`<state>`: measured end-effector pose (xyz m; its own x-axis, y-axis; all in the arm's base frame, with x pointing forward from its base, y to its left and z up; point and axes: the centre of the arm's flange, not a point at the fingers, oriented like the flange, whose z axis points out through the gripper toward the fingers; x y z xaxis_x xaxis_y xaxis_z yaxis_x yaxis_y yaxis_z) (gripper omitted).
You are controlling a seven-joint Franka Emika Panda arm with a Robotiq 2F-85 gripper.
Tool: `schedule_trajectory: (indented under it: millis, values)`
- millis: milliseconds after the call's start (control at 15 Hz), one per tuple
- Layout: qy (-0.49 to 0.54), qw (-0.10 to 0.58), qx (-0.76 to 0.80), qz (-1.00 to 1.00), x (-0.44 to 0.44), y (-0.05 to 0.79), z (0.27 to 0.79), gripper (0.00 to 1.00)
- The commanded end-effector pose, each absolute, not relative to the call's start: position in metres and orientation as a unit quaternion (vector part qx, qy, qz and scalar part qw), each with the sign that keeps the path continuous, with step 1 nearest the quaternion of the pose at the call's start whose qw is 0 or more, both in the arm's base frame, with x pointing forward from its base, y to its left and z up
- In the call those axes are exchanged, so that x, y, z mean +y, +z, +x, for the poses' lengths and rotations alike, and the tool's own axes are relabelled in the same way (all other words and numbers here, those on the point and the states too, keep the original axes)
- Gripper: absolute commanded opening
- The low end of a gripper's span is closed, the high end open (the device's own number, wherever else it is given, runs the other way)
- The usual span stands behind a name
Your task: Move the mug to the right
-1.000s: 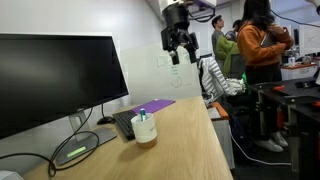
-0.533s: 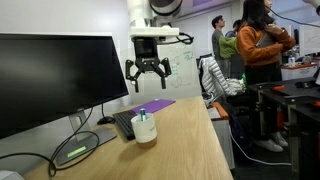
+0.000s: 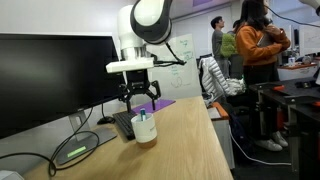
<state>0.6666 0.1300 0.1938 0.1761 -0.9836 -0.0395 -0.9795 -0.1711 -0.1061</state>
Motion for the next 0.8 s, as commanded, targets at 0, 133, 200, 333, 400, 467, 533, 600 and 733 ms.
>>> schedule_trajectory:
  millis: [0,133,200,333,400,467,533,600,733]
  values:
    - [-0.041,0.035,0.712,-0.701,0.131,0.188,0.673,1.00]
    - [-0.041,0.026,0.731,-0.680,0.126,0.182,0.673,1.00]
    - [-0.038,0.020,0.740,-0.671,0.123,0.176,0.673,1.00]
    - [-0.028,0.009,0.749,-0.661,0.119,0.165,0.671,1.00]
    - [-0.021,0.004,0.751,-0.660,0.118,0.157,0.670,1.00]
    - [-0.015,-0.001,0.749,-0.663,0.117,0.150,0.669,1.00]
    - [-0.007,-0.004,0.748,-0.664,0.118,0.142,0.668,1.00]
    - [-0.004,-0.007,0.747,-0.665,0.120,0.136,0.668,1.00]
    - [-0.003,-0.007,0.743,-0.669,0.124,0.127,0.670,1.00]
